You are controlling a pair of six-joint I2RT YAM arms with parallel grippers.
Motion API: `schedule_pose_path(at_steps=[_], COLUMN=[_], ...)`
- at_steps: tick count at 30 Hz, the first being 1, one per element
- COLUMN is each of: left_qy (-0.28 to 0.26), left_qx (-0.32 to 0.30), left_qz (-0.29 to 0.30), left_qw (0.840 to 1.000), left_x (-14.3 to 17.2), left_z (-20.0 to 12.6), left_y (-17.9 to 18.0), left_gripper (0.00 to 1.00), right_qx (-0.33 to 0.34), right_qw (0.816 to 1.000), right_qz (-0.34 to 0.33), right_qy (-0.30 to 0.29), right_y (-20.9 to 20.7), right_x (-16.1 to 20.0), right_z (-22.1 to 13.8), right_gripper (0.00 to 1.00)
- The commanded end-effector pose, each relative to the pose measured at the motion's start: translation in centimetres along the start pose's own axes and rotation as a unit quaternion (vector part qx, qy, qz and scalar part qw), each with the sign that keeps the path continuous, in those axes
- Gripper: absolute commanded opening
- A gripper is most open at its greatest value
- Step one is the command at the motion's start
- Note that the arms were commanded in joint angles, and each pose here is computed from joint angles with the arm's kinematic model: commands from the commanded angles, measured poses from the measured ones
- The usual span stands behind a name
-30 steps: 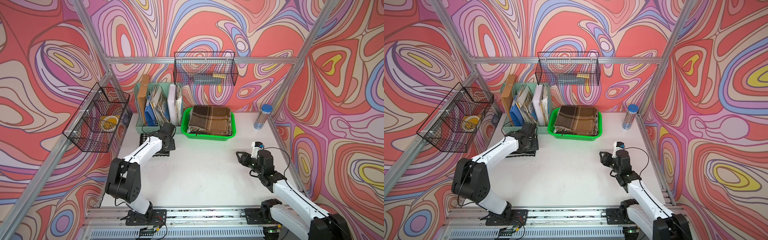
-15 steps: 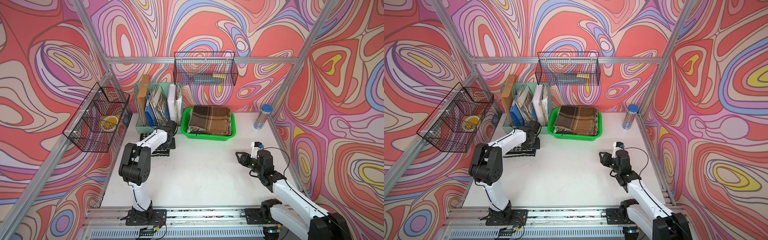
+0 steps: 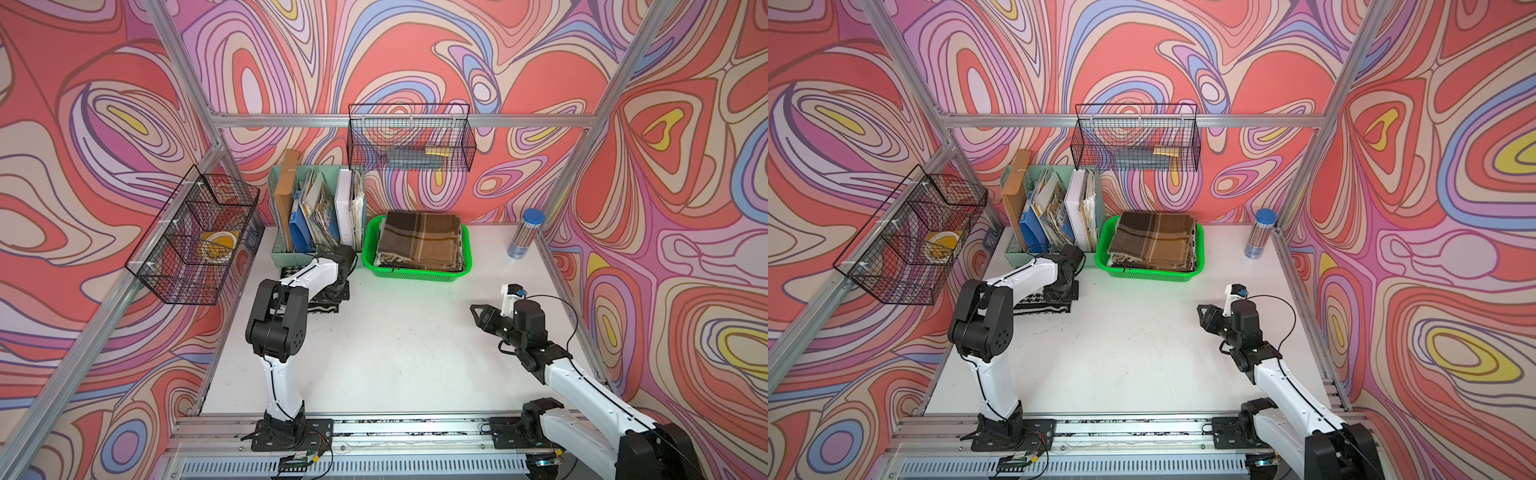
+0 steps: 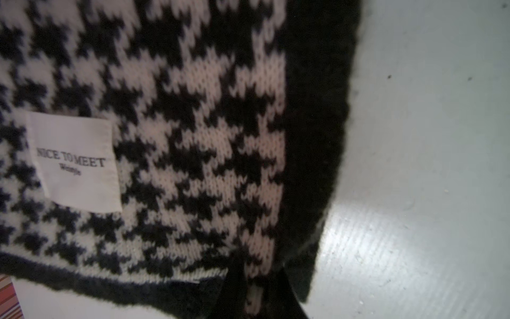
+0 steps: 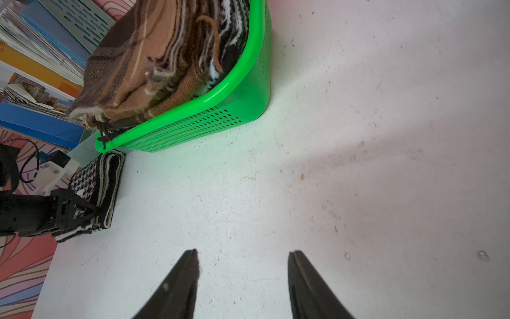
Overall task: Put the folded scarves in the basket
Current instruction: Move the scarf to the center of the board.
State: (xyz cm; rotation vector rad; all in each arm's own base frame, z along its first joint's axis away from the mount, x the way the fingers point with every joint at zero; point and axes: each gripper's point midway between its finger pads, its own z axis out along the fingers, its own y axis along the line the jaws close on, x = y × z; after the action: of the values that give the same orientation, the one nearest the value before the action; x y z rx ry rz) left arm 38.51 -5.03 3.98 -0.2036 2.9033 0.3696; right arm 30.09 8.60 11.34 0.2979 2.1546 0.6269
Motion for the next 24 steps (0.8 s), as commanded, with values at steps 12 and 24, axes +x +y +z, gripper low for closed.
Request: schedule_pose_path(at_steps=[12, 24], left_qy=[0.043, 0.029], left_qx=[0.113, 0.263], left_qz=[0.013, 0.043], left_qw=[0.993, 0.963], left_x=[5.9, 14.2], left_z=[-2.9, -9.8], left_y=[-4.2, -14.8], left_gripper=[0.0, 0.0], right_qx=[-0.004, 0.0], right_qw=[1.0, 1.0], right_qz=[0.0, 0.003], right_qy=[0.0, 0.006], right_y=[0.3, 0.0], right_x=[-0.3, -0.2], right_z=[0.0, 0.4], right_gripper=[0.53, 0.53])
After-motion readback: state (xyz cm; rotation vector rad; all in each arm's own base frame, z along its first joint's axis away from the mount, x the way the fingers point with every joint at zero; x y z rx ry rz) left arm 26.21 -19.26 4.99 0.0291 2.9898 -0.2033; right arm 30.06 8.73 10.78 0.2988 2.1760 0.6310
